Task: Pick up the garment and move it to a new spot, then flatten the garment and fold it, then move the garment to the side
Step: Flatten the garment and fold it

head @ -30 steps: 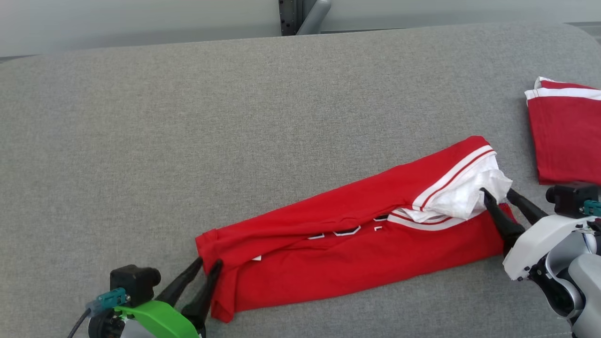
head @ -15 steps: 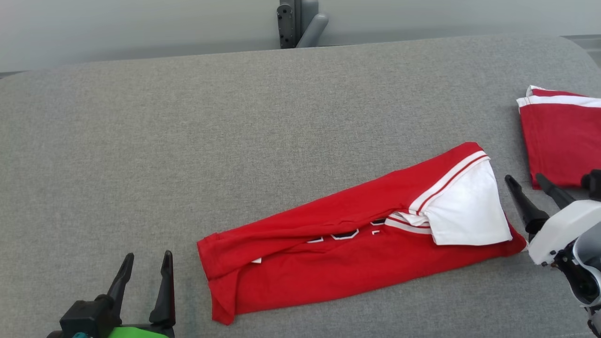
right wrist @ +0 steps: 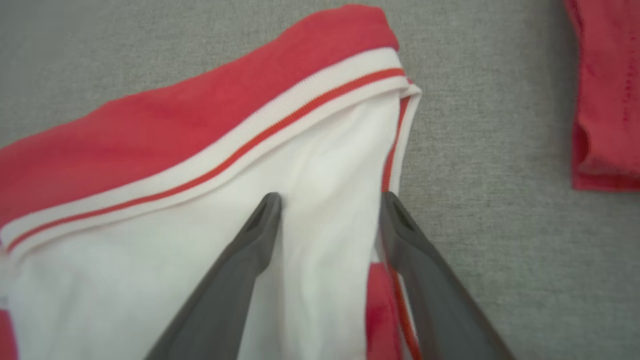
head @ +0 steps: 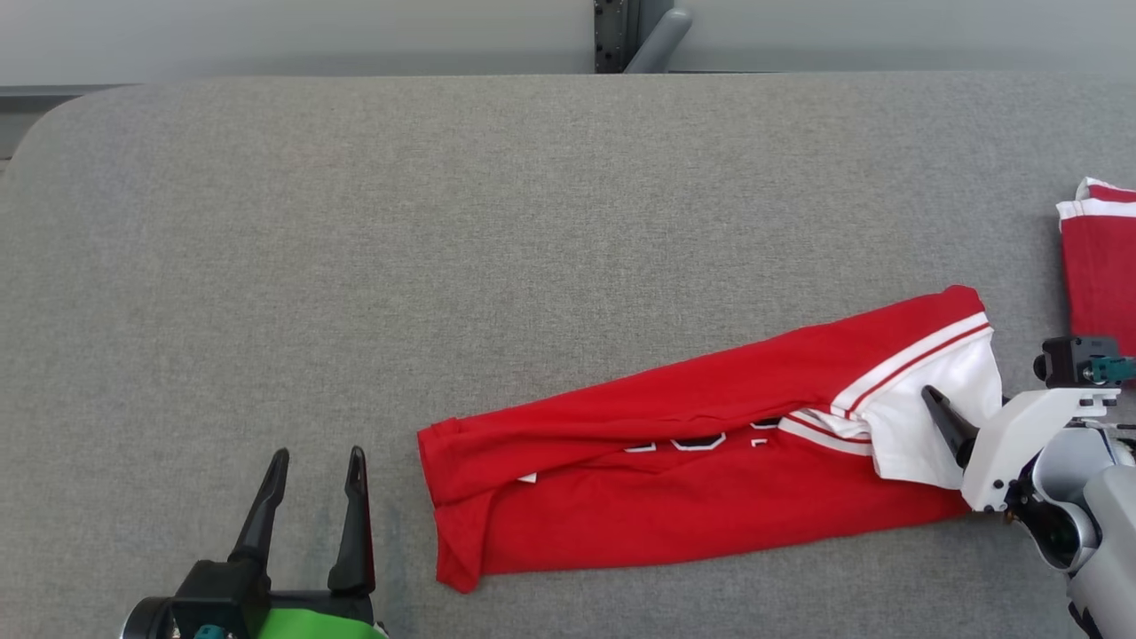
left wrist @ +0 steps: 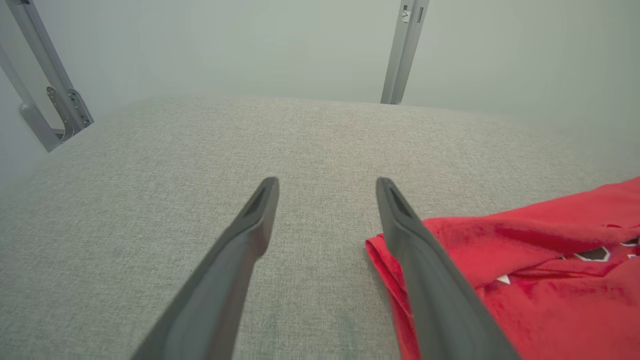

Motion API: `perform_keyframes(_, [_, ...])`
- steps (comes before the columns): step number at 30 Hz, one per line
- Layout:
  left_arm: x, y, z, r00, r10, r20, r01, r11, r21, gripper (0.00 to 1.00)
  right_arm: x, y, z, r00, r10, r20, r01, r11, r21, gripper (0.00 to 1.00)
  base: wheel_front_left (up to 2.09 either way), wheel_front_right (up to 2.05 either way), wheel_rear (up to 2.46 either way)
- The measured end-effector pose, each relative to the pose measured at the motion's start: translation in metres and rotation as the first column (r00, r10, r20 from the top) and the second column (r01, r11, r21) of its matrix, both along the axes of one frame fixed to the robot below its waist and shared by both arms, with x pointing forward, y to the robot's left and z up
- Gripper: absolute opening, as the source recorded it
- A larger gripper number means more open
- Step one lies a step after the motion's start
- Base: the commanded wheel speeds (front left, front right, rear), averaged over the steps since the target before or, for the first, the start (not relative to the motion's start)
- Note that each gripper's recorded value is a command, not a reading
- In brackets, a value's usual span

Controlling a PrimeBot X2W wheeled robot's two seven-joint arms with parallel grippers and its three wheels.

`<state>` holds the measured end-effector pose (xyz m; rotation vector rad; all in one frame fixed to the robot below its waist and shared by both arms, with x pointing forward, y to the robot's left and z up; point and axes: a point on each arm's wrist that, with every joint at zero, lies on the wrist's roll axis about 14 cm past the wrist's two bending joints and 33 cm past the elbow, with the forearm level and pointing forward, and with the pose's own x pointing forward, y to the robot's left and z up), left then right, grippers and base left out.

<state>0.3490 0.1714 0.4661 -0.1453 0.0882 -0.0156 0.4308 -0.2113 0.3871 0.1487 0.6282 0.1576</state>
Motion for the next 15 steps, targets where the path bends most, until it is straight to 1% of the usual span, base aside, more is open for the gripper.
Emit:
perform_keyframes(7, [-0.008,0.006,-0.012,0.999,0.025,-0.025,-0.025,1.000,-0.001,1.00,0.001,0.000,-0.017,0.996,0.002,-0.092,-0.003,1.000,-0.005,1.00,0.00,0.00,0.00])
perform_keyframes(15, [-0.011,0.006,-0.018,0.999,0.024,-0.034,-0.025,1.000,-0.009,1.00,0.001,-0.014,-0.012,0.995,-0.015,-0.095,0.013,1.000,-0.024,1.00,0.00,0.00,0.00])
